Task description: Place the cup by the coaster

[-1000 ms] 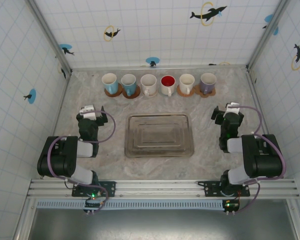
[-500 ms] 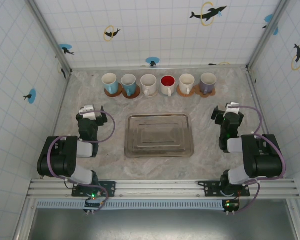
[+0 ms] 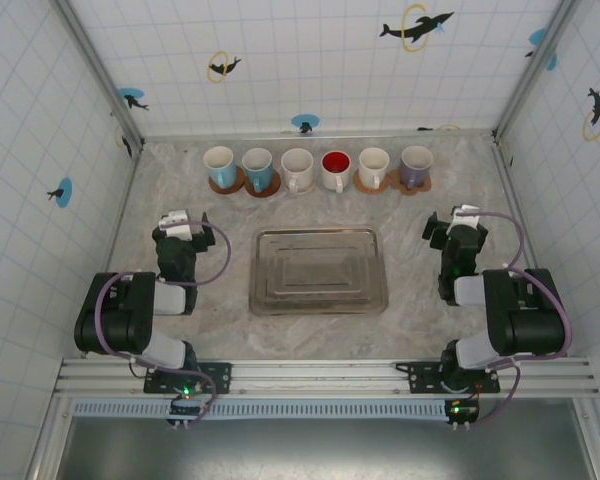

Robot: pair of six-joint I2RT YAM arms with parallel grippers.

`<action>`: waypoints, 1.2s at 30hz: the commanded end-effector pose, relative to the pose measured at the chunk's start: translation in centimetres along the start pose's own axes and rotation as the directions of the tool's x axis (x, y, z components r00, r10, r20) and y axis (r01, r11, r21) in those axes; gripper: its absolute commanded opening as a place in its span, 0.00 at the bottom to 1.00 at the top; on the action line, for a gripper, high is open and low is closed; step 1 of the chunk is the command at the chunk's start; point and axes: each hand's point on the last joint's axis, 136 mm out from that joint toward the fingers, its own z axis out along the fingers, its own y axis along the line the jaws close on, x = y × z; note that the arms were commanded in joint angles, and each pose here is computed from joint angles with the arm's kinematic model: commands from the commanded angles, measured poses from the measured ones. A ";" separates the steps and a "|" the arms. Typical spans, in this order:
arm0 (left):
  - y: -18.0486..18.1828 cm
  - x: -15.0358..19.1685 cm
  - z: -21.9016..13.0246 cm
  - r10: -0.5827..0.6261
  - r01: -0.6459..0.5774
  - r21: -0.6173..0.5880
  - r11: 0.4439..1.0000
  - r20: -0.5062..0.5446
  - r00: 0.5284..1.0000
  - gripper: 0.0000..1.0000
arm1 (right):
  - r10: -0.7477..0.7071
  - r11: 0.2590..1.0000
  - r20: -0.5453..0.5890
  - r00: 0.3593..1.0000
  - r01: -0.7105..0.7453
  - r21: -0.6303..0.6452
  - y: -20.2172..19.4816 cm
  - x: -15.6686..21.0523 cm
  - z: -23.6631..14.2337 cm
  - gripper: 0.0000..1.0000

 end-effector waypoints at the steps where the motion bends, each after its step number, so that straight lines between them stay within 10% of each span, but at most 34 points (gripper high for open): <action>1: -0.1 -0.5 0.4 0.022 -0.023 0.010 1.000 0.012 1.000 0.97 | 0.017 1.000 0.070 0.997 -0.017 0.004 0.0 -2.2 0.2 1.00; 36: -0.1 -0.7 0.4 0.020 -0.020 0.007 1.000 0.026 0.999 0.98 | 0.017 1.000 0.070 0.997 -0.017 0.004 0.0 -2.2 0.2 1.00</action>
